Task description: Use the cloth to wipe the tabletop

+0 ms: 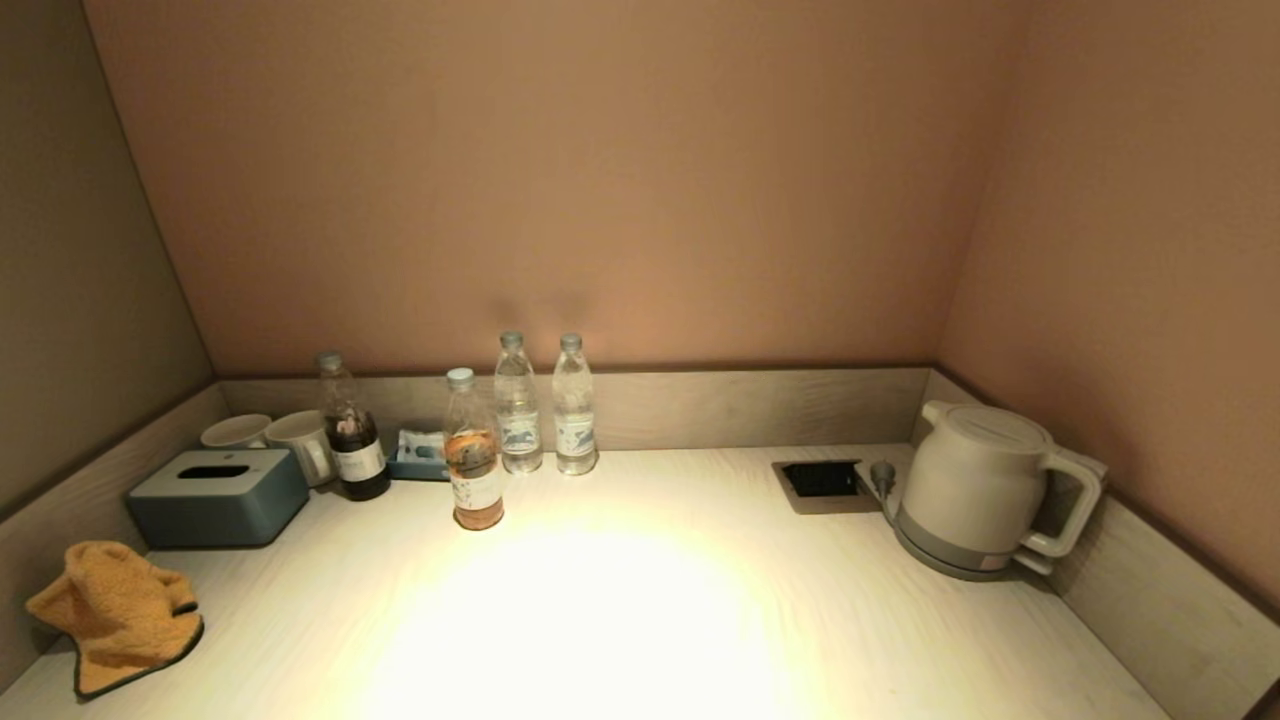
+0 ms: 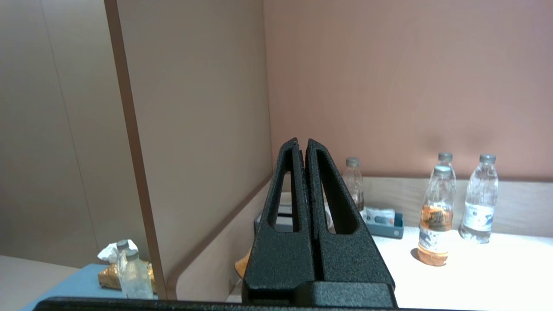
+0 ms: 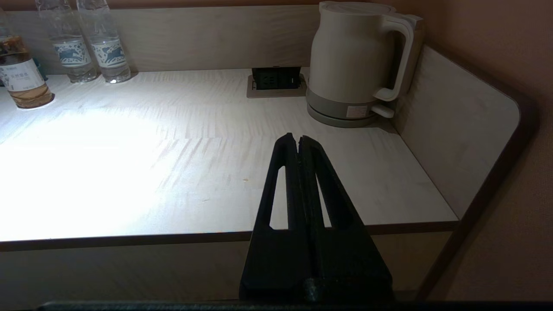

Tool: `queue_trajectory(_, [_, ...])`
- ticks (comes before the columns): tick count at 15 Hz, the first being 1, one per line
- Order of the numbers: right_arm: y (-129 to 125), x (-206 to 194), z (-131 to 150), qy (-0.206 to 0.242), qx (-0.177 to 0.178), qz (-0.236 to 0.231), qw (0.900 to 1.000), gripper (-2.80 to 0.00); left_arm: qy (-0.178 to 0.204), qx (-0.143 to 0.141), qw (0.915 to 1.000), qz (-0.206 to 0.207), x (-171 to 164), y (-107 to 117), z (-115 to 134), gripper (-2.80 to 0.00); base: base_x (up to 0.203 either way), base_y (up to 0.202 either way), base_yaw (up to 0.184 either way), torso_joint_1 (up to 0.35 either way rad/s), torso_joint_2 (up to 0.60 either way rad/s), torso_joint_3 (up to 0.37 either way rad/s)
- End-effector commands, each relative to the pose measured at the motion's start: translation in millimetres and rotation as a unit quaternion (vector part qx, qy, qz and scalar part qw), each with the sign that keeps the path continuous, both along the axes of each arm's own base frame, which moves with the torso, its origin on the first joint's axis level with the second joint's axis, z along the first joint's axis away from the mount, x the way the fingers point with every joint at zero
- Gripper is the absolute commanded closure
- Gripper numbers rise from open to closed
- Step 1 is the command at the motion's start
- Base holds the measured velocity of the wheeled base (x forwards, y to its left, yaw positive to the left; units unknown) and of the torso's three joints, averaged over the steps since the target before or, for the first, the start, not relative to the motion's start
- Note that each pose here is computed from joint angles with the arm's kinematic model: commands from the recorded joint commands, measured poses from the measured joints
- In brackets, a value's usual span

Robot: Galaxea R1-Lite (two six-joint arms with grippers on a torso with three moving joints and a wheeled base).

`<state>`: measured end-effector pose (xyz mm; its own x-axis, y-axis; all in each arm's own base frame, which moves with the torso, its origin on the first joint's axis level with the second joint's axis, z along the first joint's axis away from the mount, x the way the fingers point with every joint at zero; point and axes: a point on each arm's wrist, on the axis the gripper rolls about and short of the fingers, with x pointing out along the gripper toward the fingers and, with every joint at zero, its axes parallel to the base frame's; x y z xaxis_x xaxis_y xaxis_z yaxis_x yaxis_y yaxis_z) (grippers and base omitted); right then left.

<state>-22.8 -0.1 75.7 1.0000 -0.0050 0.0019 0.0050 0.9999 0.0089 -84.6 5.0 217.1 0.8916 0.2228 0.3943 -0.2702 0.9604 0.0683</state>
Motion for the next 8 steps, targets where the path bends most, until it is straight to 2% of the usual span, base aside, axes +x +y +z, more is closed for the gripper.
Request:
queue_trajectory(1, [0.0,0.0,0.1,-0.001,0.0,0.0,1.0,0.0,-0.007,0.0,1.0,0.002,-4.6,-0.1,-18.2,0.0,0.0,0.0,0.0,0.0,0.0,0.0])
queue_trajectory(2, [0.0,0.0,0.1,-0.001,0.0,0.0,1.0,0.0,-0.002,0.0,1.0,0.002,-2.4,-0.1,-27.1,0.0,0.0,0.0,0.0,0.0,0.0,0.0])
queue_trajectory(5, [0.0,0.0,0.1,-0.001,0.0,0.0,1.0,0.0,0.005,-0.005,1.0,-0.002,2.2,-0.2,-32.2,0.0,0.0,0.0,0.0,0.0,0.0,0.0])
queue_trajectory(7, [0.0,0.0,0.1,-0.001,0.0,0.0,1.0,0.0,0.038,-0.02,0.999,-0.01,18.2,-0.2,-51.6,0.0,0.0,0.0,0.0,0.0,0.0,0.0])
queue_trajectory(8, [0.0,0.0,0.1,-0.001,0.0,0.0,1.0,0.0,0.041,-0.033,0.9985,-0.017,24.2,-0.3,-58.9,0.0,0.0,0.0,0.0,0.0,0.0,0.0])
